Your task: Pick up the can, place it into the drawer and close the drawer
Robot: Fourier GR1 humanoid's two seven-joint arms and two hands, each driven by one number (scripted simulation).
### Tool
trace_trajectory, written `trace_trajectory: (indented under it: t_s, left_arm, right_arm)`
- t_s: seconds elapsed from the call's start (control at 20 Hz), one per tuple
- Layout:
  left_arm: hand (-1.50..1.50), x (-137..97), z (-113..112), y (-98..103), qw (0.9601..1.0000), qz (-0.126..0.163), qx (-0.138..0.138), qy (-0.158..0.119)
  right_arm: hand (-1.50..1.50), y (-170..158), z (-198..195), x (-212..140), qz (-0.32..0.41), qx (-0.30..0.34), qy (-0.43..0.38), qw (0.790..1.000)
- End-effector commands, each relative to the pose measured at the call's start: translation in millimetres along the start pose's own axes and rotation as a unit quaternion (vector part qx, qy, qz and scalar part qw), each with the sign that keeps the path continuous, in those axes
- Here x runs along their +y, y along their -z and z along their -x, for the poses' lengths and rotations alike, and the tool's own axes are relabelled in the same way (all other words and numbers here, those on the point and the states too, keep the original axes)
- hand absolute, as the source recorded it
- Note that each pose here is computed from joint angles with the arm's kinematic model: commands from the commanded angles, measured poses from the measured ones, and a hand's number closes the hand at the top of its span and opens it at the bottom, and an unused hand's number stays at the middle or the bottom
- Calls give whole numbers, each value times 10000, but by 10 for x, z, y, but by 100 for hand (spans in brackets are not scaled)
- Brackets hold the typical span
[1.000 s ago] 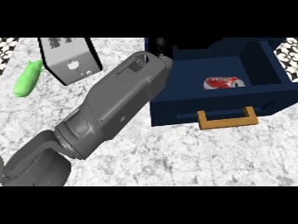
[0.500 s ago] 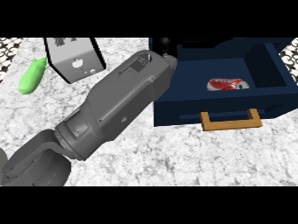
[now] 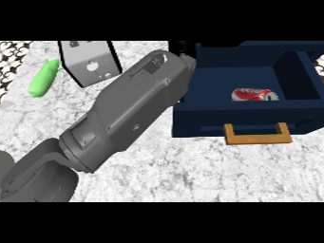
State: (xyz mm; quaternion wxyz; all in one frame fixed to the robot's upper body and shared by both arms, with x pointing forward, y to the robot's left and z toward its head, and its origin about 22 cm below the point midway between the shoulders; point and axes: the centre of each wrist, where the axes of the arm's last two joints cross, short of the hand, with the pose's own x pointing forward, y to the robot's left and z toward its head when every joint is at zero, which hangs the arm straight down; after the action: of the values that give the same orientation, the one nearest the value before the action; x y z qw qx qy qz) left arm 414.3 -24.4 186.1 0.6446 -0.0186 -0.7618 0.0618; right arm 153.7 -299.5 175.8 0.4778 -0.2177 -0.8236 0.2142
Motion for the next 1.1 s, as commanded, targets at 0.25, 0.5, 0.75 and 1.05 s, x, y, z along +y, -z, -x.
trace_trajectory:
  t_s: [0.25,0.5,0.75,1.05]
  left_arm:
    - [-150,14,8,3,9999,-6,125,88]
    - [-150,216,-13,109,9996,-166,174,145]
    - [-150,357,-275,228,9996,-208,88,149]
    - [-150,505,-158,169,9995,-225,29,208]
  right_arm:
    - [-150,514,146,593,-268,-140,-961,9949]
    - [-150,874,174,912,-580,-280,-1636,9844]
    - [-150,1222,422,1151,-928,-245,-2083,9733]
    - [-150,1472,705,1483,-1386,-179,-3048,9421]
